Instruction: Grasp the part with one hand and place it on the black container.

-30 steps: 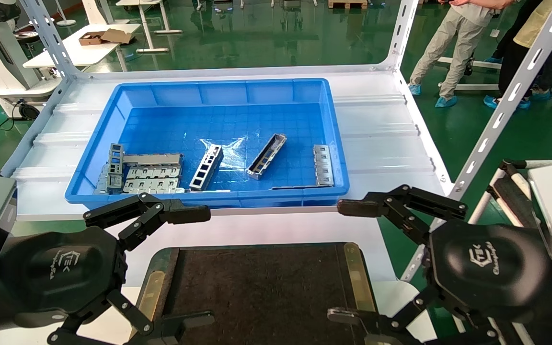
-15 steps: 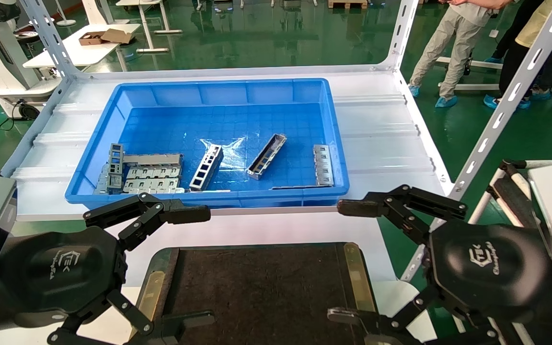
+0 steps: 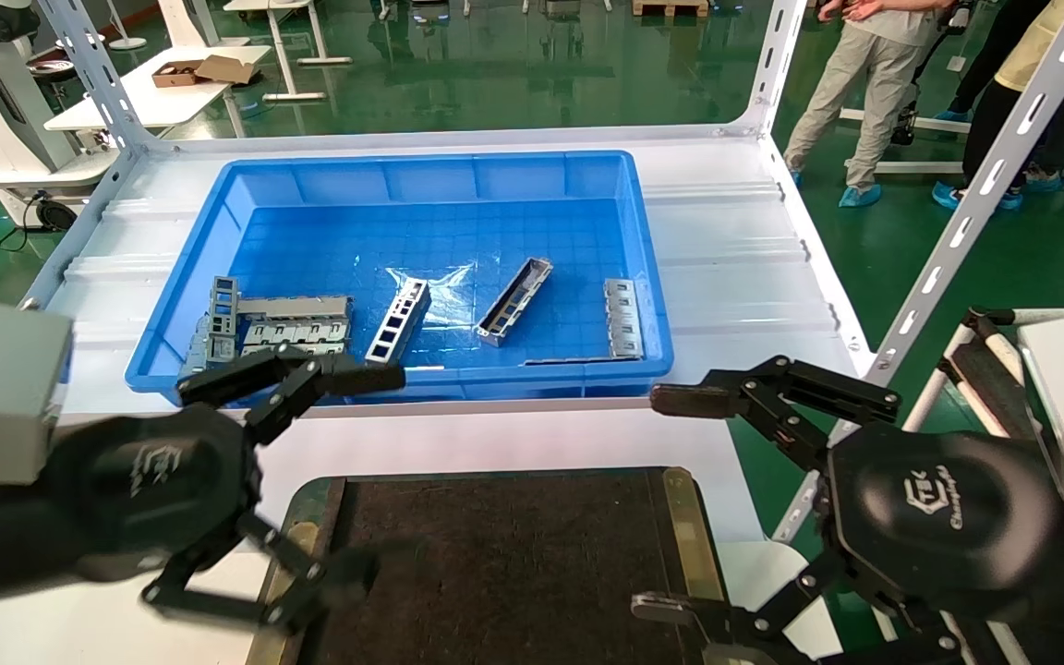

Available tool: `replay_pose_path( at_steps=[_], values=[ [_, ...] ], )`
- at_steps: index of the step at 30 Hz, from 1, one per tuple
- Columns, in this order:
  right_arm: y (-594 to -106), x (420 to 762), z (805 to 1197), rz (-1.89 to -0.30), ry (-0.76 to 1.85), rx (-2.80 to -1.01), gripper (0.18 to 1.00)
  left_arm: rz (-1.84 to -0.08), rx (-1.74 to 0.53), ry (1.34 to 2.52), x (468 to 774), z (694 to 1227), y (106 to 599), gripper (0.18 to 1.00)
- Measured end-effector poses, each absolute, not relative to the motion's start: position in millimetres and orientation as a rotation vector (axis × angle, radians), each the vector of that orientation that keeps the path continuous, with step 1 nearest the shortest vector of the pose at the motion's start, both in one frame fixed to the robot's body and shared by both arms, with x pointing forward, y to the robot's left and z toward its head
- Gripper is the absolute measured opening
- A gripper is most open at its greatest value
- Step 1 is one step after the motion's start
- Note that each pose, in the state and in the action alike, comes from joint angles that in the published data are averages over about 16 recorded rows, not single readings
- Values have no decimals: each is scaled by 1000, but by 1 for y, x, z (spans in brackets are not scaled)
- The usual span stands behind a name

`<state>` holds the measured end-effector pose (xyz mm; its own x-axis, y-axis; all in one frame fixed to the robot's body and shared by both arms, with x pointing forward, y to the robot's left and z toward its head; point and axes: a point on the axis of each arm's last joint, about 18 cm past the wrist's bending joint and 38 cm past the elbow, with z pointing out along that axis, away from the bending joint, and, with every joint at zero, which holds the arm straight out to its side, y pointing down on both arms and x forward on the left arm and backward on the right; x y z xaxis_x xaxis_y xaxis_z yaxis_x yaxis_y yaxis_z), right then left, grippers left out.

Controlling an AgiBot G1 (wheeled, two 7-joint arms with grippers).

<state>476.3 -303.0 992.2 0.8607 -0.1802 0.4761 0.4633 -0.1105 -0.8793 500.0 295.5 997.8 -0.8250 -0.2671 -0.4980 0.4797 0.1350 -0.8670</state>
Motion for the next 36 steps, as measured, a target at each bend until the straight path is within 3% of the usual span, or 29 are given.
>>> replay_pose_path(
  at_steps=[10,27,36],
  values=[
    [-303,476,992,-552,-228,-1594,1001,-1727,74,1819,549,1001,271,1001],
    [-303,476,992,-552,-228,-1594,1001,-1636,-233,1771,678,1019,208,1001],
    [-303,476,992,-552,-228,-1594,1001,-1549,-402,1745,732,1020,189,1001]
  ],
)
